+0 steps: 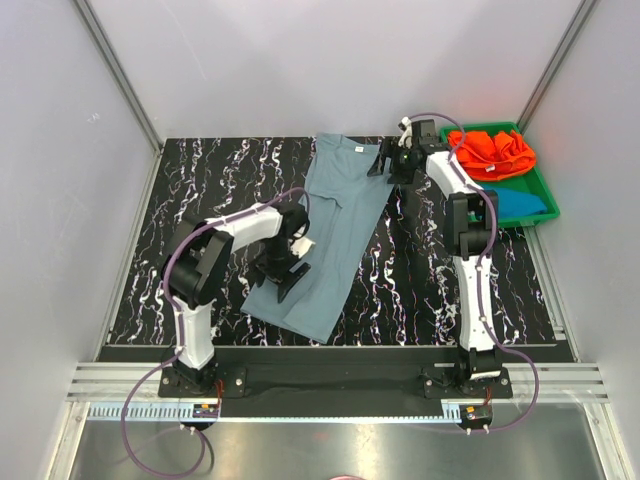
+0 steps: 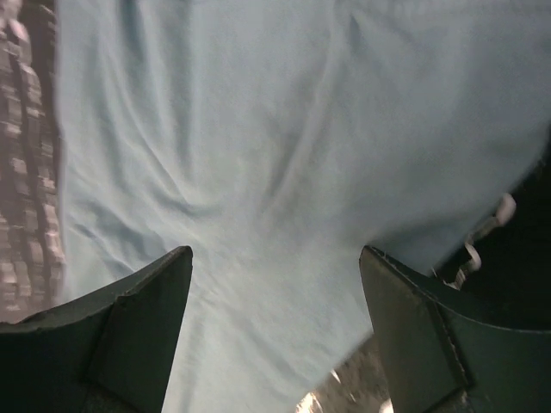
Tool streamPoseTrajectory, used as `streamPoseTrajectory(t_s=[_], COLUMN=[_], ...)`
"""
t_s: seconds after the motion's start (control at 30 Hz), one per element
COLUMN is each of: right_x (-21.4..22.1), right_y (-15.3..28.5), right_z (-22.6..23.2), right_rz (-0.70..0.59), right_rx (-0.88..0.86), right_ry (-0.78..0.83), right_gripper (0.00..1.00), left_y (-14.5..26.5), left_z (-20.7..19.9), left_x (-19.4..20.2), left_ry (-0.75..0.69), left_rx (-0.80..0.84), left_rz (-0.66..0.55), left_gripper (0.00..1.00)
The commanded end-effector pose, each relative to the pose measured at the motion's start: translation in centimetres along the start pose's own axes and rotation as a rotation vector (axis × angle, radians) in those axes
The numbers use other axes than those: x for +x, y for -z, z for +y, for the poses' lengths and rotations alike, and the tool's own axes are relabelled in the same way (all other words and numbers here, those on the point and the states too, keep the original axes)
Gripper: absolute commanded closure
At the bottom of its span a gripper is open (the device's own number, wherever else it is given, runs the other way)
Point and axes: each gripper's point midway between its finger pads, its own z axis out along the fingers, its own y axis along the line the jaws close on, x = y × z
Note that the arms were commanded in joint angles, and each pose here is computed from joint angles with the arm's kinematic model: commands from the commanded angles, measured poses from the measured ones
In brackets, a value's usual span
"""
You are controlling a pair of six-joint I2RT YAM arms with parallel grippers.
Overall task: Fold and stack the t-shirts
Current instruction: Fold the tshirt
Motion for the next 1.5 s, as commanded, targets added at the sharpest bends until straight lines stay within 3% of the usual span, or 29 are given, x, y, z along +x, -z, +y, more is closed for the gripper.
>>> streamPoseTrajectory(t_s=[0.0,0.17,0.23,0.4,0.57,0.83,1.3,1.47], right_x=[-2.1,-1.6,-1.8,1.5,6.4,11.1,11.3,9.5], right_y=[4.7,7.9,9.3,8.9,7.3,4.4,0.4,-0.8], right_z=[1.8,3.5,4.6,5.8,8.1,8.3,7.3,7.8], right_rz=[-0.078,-0.128,-0.153,-0.092,0.032,0.161,0.224,0.199], right_rx=[0.142,0.240,0.237,0.201,0.068,0.015,-0.007,-0.022], right_ry=[0.205,0.472,0.494,0.473,0.425,0.315,0.253,0.271], right_gripper=[0.14,0.11,0.11,0.11,0.11,0.10,0.08,0.07], left_y=[1.5,4.2,5.1,4.7,4.6,1.7,-0.8,-1.2], left_z=[0.0,0.8,0.9,1.3,0.0,-0.4,-1.6,-2.5], left_x=[-3.6,-5.6,-6.0,-5.7,-6.0,-5.3,-4.7,-5.0], left_ry=[-0.024,-0.036,-0.039,-0.021,-0.005,-0.006,0.044,0.024], left_rx=[-0.007,-0.059,-0.066,-0.044,0.088,0.154,0.234,0.232], left_rz=[-0.133,-0.217,-0.244,-0.234,-0.232,-0.163,-0.104,-0.086], left_gripper=[0.19,0.19,0.19,0.19,0.19,0.20,0.22,0.22])
